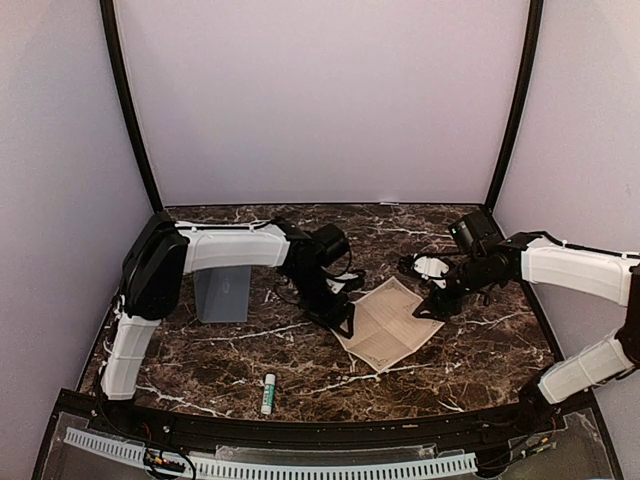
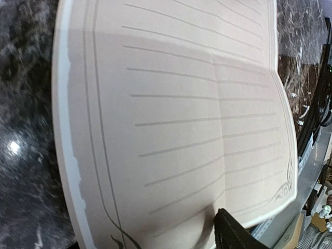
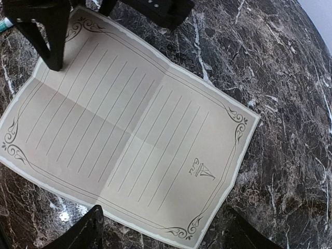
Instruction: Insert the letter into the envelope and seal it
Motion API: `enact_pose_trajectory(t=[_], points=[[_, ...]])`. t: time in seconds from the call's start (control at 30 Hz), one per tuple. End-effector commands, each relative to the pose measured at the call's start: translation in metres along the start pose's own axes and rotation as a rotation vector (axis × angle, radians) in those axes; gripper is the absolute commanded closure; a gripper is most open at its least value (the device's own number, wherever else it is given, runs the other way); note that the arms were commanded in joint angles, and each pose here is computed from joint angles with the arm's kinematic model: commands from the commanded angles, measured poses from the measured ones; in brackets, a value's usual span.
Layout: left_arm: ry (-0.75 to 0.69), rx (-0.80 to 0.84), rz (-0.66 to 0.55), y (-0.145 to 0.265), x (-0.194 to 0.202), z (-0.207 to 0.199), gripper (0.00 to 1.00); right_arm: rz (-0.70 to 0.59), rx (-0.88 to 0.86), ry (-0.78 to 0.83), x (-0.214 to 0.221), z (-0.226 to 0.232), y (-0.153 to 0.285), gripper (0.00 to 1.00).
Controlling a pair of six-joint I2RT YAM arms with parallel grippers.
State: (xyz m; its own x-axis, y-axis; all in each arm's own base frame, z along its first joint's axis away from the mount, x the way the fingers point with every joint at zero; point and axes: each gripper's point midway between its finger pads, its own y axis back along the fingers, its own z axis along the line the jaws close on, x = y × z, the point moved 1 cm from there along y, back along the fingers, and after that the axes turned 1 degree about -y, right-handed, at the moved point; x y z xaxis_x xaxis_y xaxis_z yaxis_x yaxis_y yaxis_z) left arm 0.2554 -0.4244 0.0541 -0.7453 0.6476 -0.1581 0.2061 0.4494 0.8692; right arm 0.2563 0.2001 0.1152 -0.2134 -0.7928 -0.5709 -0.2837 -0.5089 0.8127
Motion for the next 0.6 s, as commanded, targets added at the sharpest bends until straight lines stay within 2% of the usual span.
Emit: enact_pose_trajectory(t=[0.0,0.17,0.27,0.57], points=[[0.003,0.081,-0.007,0.032,0.02,-0.032,0.36,0.017,-0.008,-0.004,0.006,0.0,-0.006,0.27],[0.02,0.053,-0.042,0.042,0.021,-0.026,0.35,0.021,-0.021,-0.007,0.006,0.002,-0.008,0.27],[0.098,0.093,-0.072,0.045,0.017,-0.019,0.35,0.023,-0.024,-0.007,0.006,0.002,-0.008,0.26],[0.358,0.402,-0.17,0.043,-0.005,-0.021,0.37,0.028,-0.02,-0.007,0.008,0.002,-0.009,0.26]])
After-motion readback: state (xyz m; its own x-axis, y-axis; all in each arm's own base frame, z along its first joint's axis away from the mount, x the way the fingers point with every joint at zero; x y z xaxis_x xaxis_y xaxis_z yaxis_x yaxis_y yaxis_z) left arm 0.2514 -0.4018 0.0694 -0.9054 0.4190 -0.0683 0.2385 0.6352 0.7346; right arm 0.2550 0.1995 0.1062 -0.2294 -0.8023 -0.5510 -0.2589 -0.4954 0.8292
